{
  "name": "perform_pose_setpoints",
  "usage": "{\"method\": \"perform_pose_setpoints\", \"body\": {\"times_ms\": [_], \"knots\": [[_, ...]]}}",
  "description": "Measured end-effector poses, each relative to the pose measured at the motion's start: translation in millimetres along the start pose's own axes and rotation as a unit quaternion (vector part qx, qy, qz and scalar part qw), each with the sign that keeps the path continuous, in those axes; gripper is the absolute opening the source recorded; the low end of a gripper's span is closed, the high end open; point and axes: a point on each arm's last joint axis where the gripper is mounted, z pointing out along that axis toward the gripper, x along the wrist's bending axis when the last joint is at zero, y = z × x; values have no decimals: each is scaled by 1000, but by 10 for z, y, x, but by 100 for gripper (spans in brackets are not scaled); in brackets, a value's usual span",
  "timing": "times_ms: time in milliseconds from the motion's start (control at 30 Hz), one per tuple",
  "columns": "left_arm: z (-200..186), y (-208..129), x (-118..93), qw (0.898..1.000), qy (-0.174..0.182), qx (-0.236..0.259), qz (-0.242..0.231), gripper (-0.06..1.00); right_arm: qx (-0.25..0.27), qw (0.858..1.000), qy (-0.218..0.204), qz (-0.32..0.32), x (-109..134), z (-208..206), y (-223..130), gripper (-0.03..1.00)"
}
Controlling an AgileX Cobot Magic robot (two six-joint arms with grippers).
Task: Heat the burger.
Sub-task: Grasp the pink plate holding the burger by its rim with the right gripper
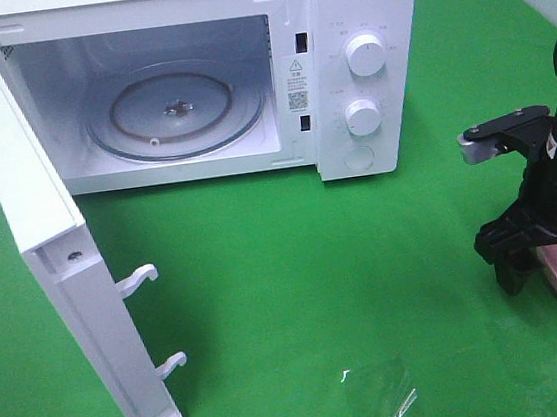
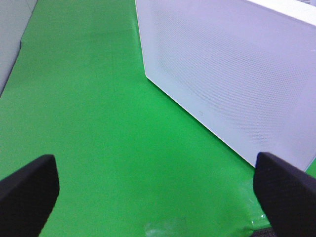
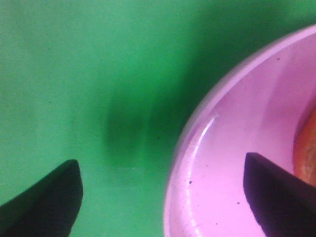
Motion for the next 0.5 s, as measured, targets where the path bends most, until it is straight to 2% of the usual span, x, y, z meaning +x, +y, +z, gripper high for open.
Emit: {"method": "perform_pose_setpoints", "body": {"times_ms": [133,500], "knots": [[0,0,0,1000,0,0,0,99,12,1000,3,11,-57,173,-43,83],[0,0,0,1000,0,0,0,99,24,1000,6,12,-65,328,-55,80]]}}
